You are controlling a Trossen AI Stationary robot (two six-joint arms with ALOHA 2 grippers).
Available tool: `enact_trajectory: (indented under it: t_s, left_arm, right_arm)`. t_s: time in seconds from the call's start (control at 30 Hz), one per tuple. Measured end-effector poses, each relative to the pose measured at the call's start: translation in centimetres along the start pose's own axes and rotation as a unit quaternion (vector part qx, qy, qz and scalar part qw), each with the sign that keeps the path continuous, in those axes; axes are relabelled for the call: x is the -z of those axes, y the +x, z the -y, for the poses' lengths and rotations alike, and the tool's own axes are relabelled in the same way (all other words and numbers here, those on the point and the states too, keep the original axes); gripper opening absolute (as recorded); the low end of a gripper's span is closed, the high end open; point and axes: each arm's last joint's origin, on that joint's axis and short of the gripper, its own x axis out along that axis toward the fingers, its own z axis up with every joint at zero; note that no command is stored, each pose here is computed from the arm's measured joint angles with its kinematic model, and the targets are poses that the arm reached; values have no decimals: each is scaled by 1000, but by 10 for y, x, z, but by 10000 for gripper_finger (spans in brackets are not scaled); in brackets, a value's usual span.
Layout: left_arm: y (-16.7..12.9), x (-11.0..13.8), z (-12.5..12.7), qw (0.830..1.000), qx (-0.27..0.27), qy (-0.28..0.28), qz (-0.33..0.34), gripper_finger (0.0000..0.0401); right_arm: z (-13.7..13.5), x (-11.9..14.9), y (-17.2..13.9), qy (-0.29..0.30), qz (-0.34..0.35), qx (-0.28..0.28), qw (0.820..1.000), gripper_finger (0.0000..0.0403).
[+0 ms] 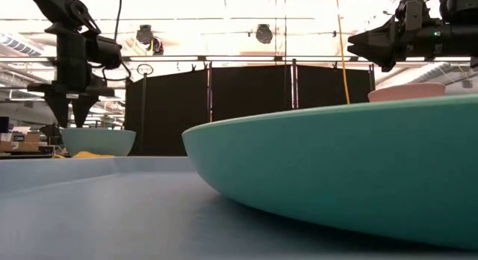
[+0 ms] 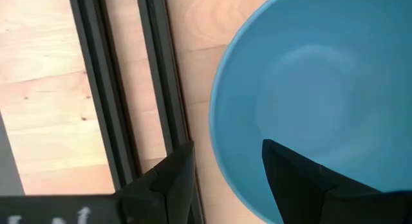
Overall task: Set up tray
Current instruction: Put the blue bowl on top of the green plate
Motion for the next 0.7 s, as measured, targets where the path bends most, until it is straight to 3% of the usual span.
enact_trajectory:
  t_s: [0.7]
  left_arm:
    - [29, -15, 9, 998, -12, 38, -44, 177]
  right_arm:
    - [-1, 0, 0, 4, 1, -13, 1000, 171]
